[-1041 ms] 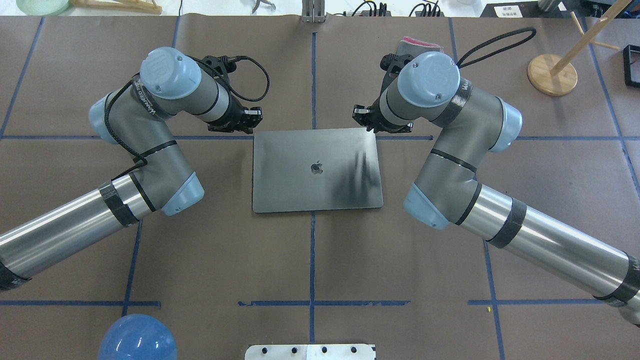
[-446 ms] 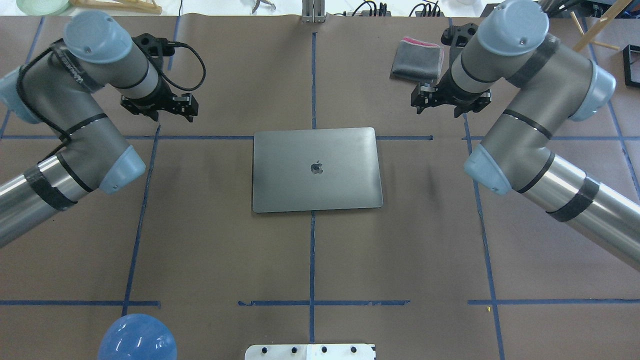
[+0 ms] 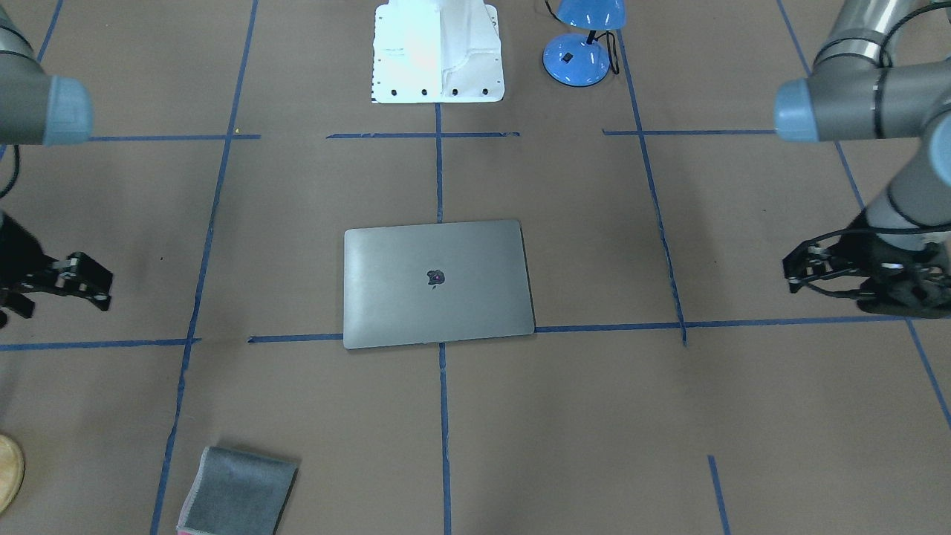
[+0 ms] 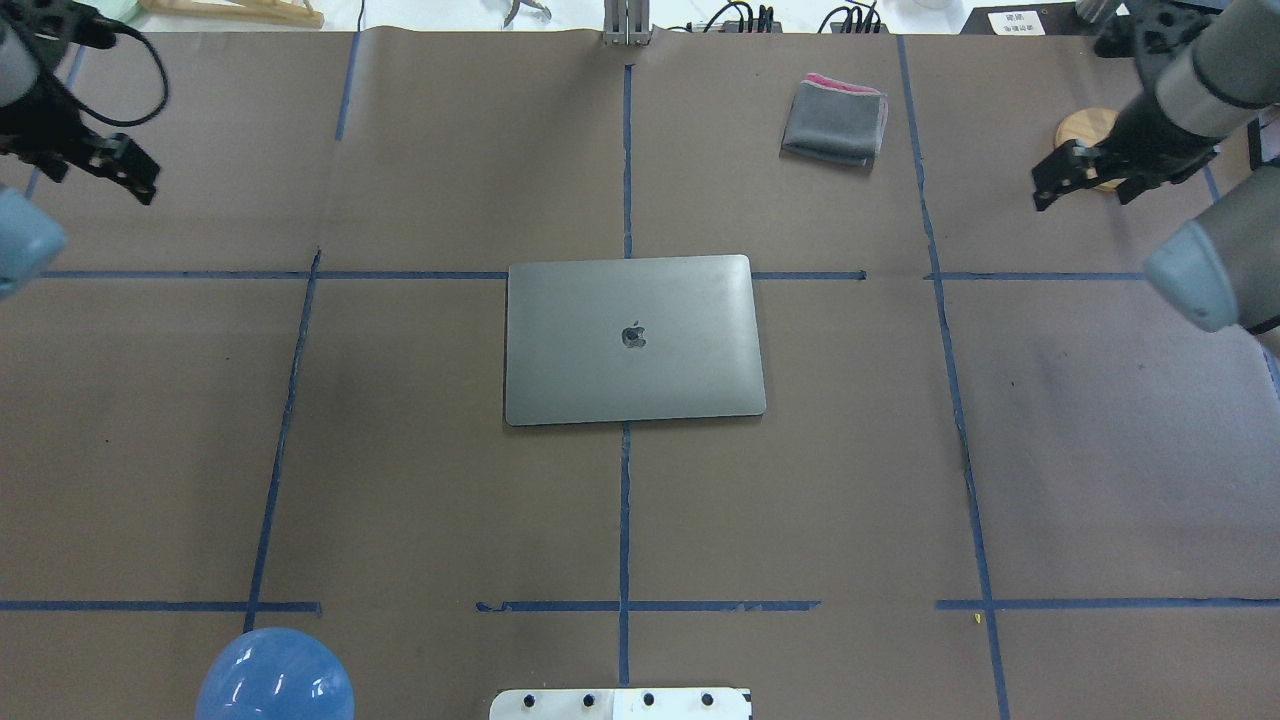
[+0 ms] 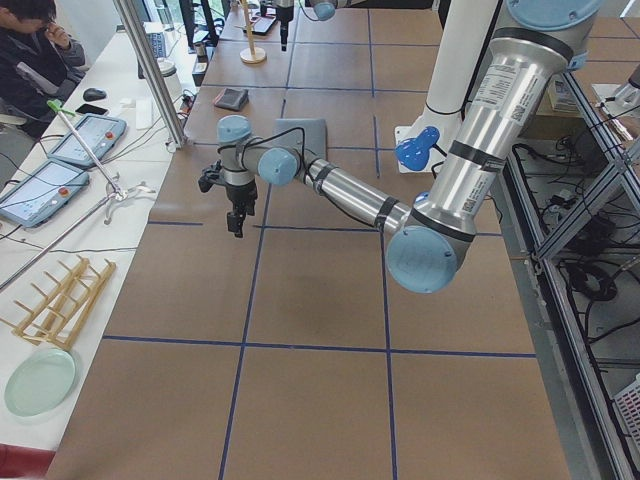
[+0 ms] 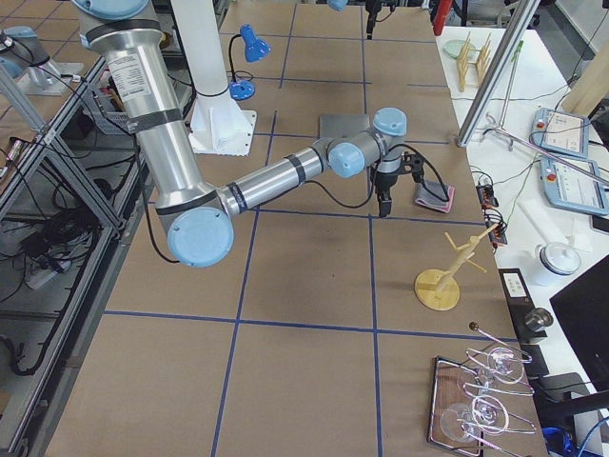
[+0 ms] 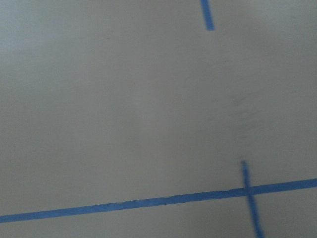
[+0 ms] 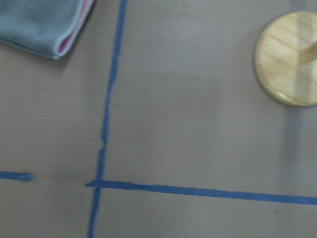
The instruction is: Close laptop
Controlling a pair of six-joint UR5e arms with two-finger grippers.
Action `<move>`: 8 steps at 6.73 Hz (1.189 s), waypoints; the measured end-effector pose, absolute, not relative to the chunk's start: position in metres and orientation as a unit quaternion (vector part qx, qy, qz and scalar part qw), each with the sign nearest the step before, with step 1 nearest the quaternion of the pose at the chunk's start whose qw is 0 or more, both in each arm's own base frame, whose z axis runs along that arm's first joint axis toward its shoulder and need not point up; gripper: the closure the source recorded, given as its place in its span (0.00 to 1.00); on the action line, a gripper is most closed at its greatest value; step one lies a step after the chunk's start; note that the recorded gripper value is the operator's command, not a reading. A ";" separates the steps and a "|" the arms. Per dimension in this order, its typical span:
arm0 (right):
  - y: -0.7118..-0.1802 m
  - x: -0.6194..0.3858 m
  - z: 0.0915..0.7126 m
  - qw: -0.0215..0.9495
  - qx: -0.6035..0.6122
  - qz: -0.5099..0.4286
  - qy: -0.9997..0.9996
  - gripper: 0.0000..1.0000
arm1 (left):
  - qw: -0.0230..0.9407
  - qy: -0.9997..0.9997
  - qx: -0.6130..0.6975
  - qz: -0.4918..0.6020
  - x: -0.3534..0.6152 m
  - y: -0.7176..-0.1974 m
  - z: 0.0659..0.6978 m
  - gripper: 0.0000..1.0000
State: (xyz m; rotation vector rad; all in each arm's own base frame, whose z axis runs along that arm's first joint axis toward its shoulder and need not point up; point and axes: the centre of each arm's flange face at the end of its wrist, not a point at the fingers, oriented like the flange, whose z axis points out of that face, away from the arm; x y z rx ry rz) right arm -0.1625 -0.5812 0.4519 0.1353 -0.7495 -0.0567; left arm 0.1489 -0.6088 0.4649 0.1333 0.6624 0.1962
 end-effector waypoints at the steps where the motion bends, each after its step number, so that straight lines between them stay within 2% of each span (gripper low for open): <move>1: -0.562 -0.099 0.489 0.928 0.067 -0.049 -0.362 0.00 | 0.933 0.335 0.062 0.120 0.082 -0.595 0.508 0.01; 3: -0.510 -0.013 0.536 0.933 0.026 -0.090 -0.349 0.00 | 0.930 0.349 0.022 0.110 -0.007 -0.549 0.576 0.01; 5: -0.460 0.017 0.585 0.927 -0.012 -0.108 -0.360 0.00 | 0.931 0.353 -0.028 0.088 -0.026 -0.508 0.622 0.01; 8: -0.431 0.028 0.615 0.923 -0.015 -0.099 -0.373 0.00 | 0.934 0.347 -0.033 0.078 -0.034 -0.479 0.632 0.01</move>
